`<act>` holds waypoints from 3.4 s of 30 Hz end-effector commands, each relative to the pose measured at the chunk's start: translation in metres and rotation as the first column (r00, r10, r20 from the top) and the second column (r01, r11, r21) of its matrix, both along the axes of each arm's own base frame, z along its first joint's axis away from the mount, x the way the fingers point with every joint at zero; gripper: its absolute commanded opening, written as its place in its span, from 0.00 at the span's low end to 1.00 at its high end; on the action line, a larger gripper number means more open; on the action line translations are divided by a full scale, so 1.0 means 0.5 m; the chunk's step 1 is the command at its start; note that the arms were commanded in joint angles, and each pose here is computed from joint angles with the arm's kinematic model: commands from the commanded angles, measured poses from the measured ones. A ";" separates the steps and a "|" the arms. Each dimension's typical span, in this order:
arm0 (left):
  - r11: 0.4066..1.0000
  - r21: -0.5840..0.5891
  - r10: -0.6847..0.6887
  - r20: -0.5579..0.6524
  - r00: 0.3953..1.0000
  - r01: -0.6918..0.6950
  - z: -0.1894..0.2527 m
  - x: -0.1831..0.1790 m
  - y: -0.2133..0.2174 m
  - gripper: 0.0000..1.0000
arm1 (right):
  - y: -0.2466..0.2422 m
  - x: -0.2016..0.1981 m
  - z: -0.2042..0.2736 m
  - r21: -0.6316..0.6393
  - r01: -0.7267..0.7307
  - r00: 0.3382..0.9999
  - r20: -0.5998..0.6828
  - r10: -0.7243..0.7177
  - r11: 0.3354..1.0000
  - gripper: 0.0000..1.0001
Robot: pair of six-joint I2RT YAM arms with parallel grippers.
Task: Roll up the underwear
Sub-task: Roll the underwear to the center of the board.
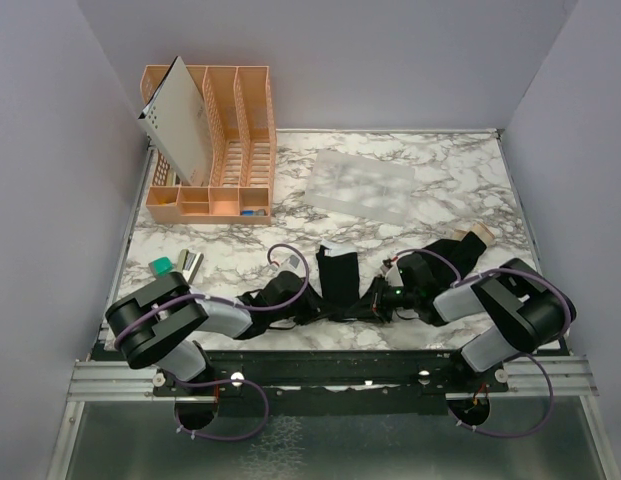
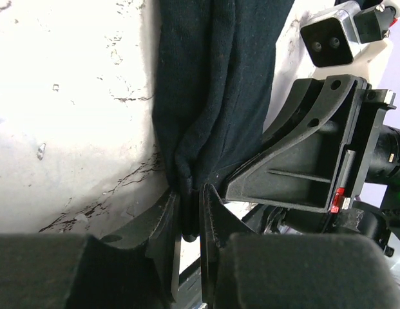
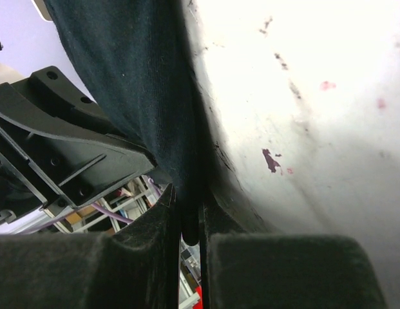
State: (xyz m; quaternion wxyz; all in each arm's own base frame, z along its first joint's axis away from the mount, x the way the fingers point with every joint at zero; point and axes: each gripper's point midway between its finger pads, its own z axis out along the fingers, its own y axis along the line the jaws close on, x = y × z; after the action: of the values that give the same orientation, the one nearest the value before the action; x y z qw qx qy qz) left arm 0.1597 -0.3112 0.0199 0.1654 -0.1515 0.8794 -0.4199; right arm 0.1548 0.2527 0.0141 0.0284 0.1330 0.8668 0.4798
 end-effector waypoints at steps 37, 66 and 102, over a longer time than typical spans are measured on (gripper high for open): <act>0.868 0.023 -0.477 -0.233 0.847 0.495 0.005 0.037 0.174 0.00 | 0.093 0.009 0.131 -0.874 0.047 -0.659 0.336 0.673 0.483 0.78; 0.850 -0.053 -0.520 -0.246 0.818 0.524 -0.014 0.047 0.167 0.00 | 0.191 -0.033 0.036 -0.867 0.078 -0.807 0.235 0.542 0.492 0.46; 0.964 0.108 -0.237 -0.063 0.970 0.242 0.031 0.077 0.215 0.80 | 0.160 -0.022 0.102 -0.453 -0.081 -0.221 0.877 0.428 0.888 0.00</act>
State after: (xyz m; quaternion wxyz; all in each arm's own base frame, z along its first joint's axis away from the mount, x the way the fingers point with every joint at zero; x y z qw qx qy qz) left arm 0.1851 -0.2180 0.0444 0.0376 -0.0109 0.9056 -0.4223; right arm 0.1399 0.3347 0.0445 0.5666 -0.5731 0.5448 0.2316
